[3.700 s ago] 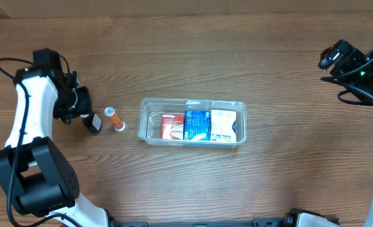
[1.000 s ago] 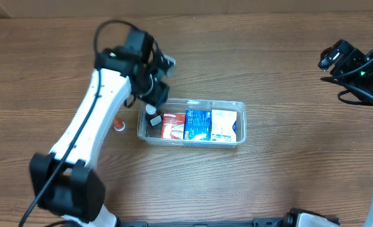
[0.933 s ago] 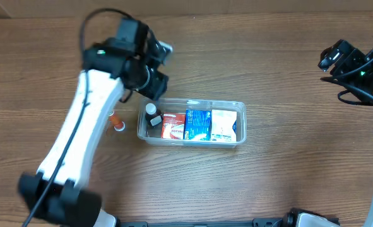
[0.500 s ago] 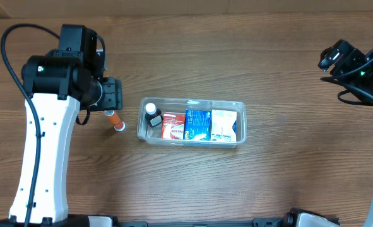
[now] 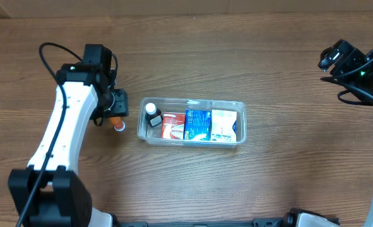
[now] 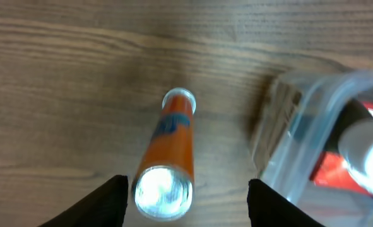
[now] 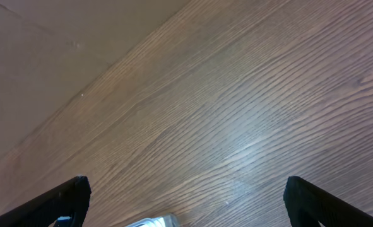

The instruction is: Pack container

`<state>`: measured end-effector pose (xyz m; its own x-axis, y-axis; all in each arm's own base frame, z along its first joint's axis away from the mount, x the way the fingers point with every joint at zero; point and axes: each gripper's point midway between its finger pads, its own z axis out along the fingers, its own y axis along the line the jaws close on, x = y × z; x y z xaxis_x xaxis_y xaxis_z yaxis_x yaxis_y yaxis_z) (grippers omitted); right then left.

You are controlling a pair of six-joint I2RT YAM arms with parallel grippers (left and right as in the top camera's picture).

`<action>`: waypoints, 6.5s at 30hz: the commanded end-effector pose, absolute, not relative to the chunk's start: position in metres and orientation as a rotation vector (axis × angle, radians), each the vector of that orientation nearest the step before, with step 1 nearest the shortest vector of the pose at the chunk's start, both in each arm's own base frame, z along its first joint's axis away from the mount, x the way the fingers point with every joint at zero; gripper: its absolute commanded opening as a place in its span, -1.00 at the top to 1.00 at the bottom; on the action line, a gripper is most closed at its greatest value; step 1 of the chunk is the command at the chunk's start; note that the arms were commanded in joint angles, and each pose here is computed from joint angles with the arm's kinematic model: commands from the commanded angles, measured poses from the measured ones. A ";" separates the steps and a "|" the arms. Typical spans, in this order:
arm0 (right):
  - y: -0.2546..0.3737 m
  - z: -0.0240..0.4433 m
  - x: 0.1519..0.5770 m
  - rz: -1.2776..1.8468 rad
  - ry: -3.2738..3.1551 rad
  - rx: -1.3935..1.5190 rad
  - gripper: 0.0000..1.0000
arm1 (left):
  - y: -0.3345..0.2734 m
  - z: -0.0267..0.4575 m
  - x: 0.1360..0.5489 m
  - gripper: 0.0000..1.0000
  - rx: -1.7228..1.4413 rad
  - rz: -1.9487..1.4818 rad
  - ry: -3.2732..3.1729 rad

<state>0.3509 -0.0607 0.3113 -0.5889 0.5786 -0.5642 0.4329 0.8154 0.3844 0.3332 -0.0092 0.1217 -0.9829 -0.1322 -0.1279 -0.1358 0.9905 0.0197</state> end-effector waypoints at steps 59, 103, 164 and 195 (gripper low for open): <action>-0.062 0.315 0.351 0.267 2.278 0.732 -1.00 | -0.107 0.148 0.281 0.75 0.260 -0.021 2.949; -0.061 0.316 0.351 0.268 2.278 0.731 -1.00 | 0.034 0.381 0.242 -1.00 -0.504 0.128 2.337; -0.062 0.315 0.351 0.267 2.278 0.732 -1.00 | -0.007 0.154 0.201 -1.00 -0.202 -0.223 1.940; -0.061 0.316 0.351 0.268 2.278 0.732 -1.00 | -0.002 0.113 0.216 -1.00 -0.223 -0.196 1.961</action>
<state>0.3509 -0.0606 0.3113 -0.5893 0.5780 -0.5644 0.4322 0.8158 0.3842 0.2156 -0.0055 0.1127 -0.3981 -0.2558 -0.8810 -0.0536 0.9652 -0.2560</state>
